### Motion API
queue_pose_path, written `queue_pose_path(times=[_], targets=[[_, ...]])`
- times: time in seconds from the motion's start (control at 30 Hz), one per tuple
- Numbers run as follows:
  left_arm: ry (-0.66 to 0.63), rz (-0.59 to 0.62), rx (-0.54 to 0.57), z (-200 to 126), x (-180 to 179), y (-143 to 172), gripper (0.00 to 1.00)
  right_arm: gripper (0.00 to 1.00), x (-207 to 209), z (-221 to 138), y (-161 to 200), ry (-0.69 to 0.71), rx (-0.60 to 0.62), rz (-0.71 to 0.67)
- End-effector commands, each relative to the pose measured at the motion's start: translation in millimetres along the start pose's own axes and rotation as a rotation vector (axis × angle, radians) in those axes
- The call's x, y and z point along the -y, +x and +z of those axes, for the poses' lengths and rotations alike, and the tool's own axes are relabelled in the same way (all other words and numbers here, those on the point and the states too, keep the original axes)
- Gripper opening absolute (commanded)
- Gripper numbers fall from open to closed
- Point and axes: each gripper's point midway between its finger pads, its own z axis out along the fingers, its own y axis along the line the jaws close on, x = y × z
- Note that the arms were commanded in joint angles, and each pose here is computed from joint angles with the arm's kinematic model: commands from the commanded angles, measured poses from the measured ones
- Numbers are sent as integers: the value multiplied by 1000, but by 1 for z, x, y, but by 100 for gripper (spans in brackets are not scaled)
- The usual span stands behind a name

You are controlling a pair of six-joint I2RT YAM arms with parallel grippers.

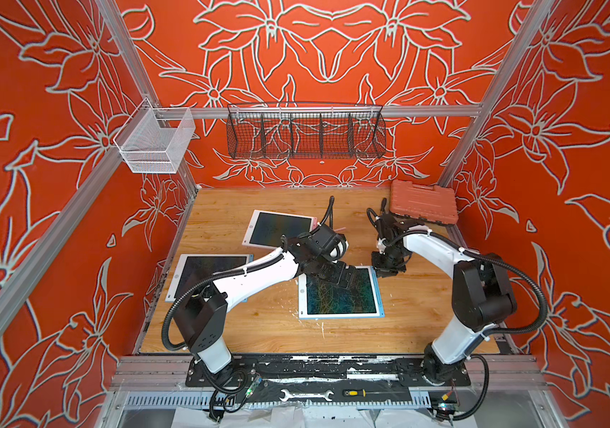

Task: Place the stylus back onto the writing tablet
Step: Place the stylus on the writing tablet.

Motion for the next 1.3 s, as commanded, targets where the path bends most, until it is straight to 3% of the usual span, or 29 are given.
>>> queue_pose_path(times=[0.0, 1.27], targets=[[8, 0, 12, -4, 1, -2, 98, 21, -4, 0, 17, -56, -29, 12], [6, -6, 16, -8, 0, -1, 97, 14, 1, 36, 18, -29, -85, 43]])
